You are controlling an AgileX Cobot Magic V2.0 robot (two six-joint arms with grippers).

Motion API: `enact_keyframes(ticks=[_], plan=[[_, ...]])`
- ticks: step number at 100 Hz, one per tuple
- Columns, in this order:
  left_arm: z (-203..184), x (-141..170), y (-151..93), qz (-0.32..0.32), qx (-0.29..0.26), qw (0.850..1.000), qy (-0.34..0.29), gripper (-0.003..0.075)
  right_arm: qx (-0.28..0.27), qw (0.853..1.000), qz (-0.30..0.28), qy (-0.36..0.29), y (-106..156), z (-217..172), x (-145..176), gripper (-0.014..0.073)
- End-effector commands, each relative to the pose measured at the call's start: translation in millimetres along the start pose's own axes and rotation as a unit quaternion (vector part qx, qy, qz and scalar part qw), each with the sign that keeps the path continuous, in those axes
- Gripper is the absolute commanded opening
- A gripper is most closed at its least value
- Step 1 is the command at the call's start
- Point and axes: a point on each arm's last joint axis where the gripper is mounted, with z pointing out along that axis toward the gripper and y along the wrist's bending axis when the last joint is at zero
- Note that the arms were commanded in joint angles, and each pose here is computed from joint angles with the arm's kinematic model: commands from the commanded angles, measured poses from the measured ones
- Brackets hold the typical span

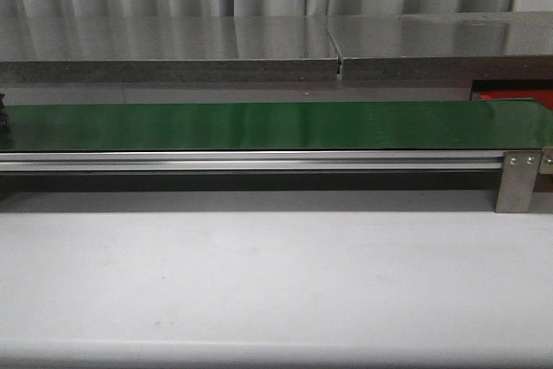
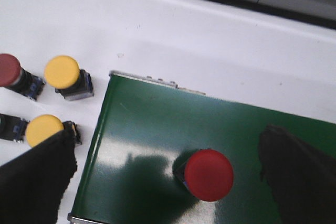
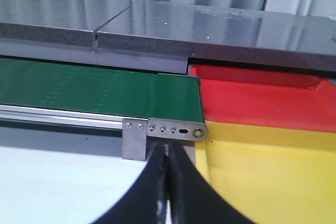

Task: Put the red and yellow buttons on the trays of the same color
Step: 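Place the red button on the conveyor belt and release, then grasp a yellow button from the table with the left gripper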

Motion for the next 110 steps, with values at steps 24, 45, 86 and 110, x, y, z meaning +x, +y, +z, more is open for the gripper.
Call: enact_keyframes(ticks=[24,45,86,110], plan=[[-78,22,21,-0.01,-0.053,0.994,-0.095,0.0658,-0.001,0.998,-0.009,-0.056,0,-3,-14,-0.0118],[-82,64,62,-0.057,-0.105,0.99,-0.078,0.0658,-0.001,0.998,-0.009,-0.056,0,-3,-14,-0.0118],[-42,114,141,-0.171,-0.179,0.968,-0.035,0.0658,-0.001,0.998,-0.009,-0.056,0,-3,-14,-0.0118],[-4,126,163,-0.183,-0.194,0.964,0.003,0.0658,-0.001,0.998,-0.009,-0.056,0,-3,-14,-0.0118]])
